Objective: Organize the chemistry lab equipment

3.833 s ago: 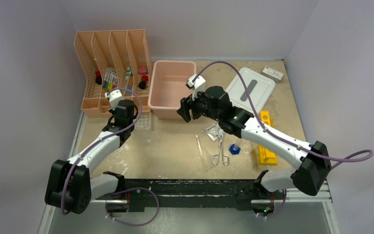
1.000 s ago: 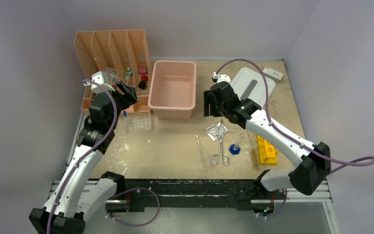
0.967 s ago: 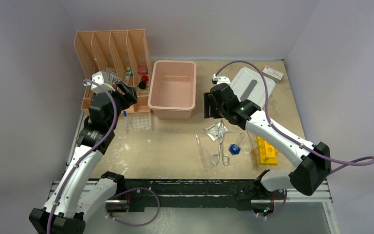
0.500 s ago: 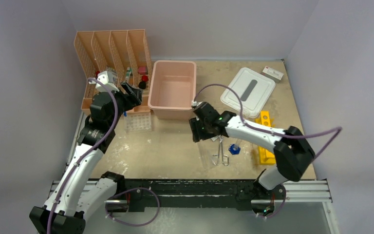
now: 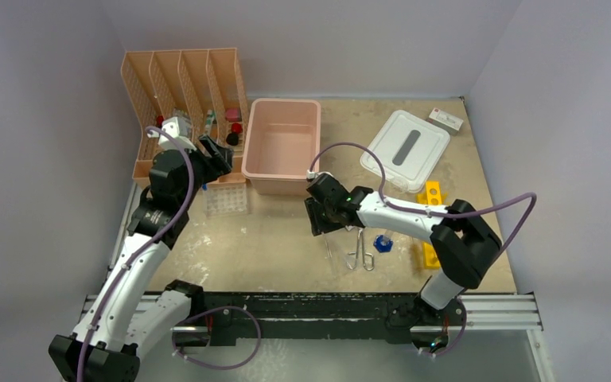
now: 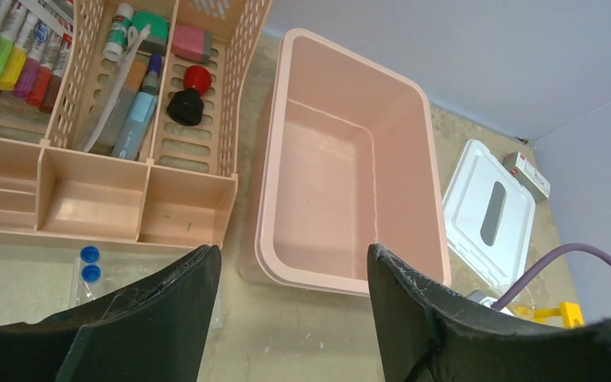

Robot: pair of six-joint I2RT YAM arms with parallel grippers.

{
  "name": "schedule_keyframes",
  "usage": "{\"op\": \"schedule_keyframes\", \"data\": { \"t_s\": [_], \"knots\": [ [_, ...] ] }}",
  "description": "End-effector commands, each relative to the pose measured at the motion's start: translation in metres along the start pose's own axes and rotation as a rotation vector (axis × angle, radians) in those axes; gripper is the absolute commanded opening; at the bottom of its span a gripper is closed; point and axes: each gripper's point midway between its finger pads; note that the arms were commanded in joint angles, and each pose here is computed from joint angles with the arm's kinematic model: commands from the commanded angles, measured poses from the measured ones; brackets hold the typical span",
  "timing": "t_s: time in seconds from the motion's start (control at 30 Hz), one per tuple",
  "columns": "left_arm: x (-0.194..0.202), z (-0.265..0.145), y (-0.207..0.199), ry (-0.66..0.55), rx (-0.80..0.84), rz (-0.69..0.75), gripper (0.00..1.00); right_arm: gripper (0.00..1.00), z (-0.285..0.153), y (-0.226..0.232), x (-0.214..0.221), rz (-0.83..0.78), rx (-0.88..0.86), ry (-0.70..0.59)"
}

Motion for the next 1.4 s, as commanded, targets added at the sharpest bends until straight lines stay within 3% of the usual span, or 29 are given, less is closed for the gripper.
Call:
{"op": "schedule_keyframes", "data": {
  "t_s": [0.0, 0.43, 0.7, 1.2, 1.37],
  "knots": [
    [-0.019, -0.002, -0.016, -0.046, 0.035, -0.008, 0.66, 0.48, 0.009, -0.010, -0.002, 0.028, 0.069, -0.001],
    [-0.022, -0.002, -0.016, -0.047, 0.026, -0.007, 0.66, 0.41, 0.036, -0.015, -0.006, 0.029, 0.114, -0.014],
    [-0.024, -0.002, -0.019, -0.052, 0.030, -0.005, 0.66, 0.26, 0.038, -0.013, -0.011, 0.029, 0.100, -0.044],
    [0.004, -0.001, -0.042, 0.053, 0.199, -0.080, 0.66, 0.22, -0.057, -0.003, -0.029, -0.030, -0.073, -0.284],
    [0.015, -0.001, -0.058, 0.095, 0.294, -0.122, 0.66, 0.22, -0.088, -0.011, -0.058, 0.015, -0.064, -0.400]
  ]
}}
Point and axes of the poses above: each gripper's point midway between its finger pads, its own z axis out along the fingers, its own y axis along the line the jaws close on, x = y × z, and after that the axes turned 14 degrees about -z, right-handed
